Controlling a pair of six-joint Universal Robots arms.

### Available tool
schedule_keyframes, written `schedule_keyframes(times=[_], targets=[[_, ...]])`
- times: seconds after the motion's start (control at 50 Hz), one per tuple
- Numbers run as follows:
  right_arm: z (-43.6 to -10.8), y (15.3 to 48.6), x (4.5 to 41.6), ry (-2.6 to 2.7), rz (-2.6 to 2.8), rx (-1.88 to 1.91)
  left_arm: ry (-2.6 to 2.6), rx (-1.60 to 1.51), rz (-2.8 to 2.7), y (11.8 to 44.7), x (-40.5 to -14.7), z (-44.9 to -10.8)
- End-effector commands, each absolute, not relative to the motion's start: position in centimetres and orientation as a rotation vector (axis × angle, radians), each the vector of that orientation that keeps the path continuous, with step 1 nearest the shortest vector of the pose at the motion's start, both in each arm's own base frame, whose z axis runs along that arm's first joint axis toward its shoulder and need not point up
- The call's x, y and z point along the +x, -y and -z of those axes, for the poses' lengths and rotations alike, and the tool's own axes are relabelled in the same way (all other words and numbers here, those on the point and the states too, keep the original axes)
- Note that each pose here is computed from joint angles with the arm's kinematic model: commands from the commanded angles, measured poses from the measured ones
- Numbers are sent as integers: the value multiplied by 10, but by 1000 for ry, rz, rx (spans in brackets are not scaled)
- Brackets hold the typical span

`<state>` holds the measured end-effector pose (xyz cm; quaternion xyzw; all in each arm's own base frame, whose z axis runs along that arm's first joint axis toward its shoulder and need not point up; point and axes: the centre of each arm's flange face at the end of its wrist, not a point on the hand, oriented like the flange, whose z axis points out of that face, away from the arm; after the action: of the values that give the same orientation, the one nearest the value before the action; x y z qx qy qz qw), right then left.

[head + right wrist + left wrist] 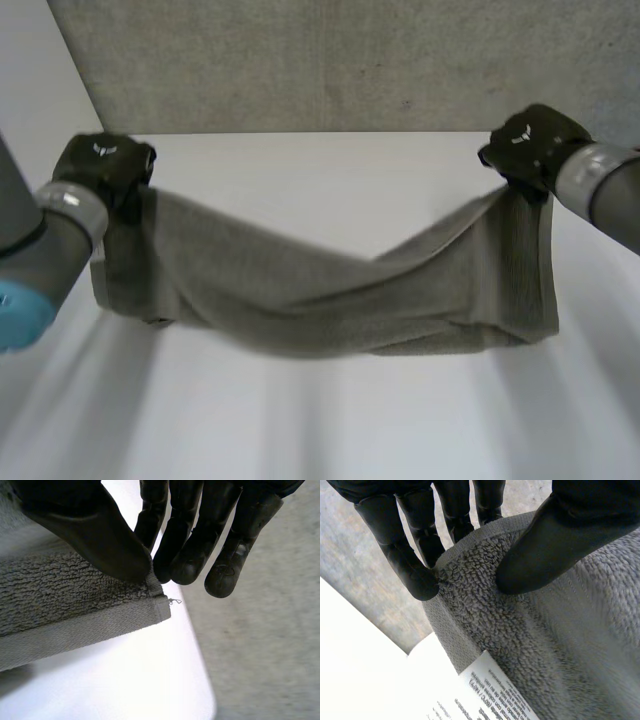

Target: Fold the towel.

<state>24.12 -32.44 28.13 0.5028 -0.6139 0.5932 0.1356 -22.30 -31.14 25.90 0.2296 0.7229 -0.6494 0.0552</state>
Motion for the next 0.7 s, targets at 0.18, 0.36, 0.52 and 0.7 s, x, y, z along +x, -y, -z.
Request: schedule_keyframes(times=[0.18,0.36,0.52,0.7], targets=[[-418,354,267,689,-2406,689,-1349,225,2863,365,-234,-434],[-384,355,261,959,-2382,830,-1570,232,2785,366,-225,-379],[-271,342,271,1502,-2200,1308,-1890,436,2580,357,-210,-260],[-174,328,253,1855,-1918,1461,-2056,611,2493,322,-211,-188]])
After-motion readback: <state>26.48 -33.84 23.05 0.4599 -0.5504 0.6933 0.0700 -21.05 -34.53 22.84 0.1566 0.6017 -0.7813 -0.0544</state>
